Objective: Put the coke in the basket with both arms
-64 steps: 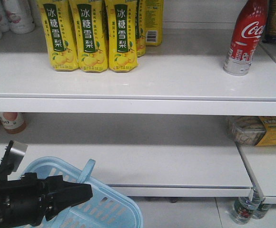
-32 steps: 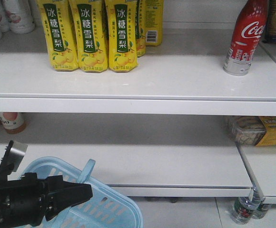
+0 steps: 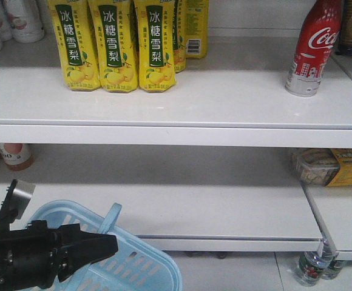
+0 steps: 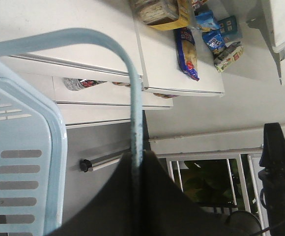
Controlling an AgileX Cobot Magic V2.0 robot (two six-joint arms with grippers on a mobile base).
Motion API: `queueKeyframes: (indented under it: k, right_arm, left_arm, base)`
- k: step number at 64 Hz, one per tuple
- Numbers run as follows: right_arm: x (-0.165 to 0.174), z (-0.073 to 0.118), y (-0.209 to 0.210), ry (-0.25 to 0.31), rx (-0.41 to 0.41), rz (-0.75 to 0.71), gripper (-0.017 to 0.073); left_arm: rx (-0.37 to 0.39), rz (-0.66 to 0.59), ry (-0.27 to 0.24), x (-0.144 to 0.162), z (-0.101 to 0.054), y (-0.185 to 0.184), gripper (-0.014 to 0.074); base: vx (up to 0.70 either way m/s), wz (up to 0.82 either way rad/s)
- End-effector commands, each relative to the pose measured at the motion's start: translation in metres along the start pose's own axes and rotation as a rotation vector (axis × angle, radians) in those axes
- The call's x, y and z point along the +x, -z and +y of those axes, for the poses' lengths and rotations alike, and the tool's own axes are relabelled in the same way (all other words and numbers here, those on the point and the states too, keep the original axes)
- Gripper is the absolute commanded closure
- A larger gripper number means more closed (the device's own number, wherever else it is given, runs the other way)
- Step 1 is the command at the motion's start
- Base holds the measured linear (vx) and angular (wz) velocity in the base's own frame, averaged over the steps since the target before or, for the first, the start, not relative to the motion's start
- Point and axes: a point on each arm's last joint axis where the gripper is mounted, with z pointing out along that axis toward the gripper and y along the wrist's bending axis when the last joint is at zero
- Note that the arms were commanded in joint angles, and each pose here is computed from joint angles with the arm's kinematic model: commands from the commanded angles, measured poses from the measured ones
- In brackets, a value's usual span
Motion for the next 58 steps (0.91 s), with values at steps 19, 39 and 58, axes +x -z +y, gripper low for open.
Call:
queueKeyframes:
  k: [19, 39, 58]
  right_arm:
    - [-0.09, 0.003, -0.008, 0.137, 0.001, -0.078, 0.0569]
    - [-0.111, 0.004, -0.03, 0.131, -0.002, -0.018, 0.0569]
    - [-0.111, 0.004, -0.031, 0.132, -0.002, -0.015, 0.0569]
  left_arm:
    - [0.112, -0.032, 0.034, -0.005, -0.018, 0.004, 0.0599]
    - [0.112, -0.032, 0.034, -0.005, -0.018, 0.004, 0.0599]
    - [0.112, -0.032, 0.034, -0.005, -0.018, 0.004, 0.0599]
  base:
    - [0.0, 0.0]
    - [0.0, 0.0]
    - [0.0, 0.0]
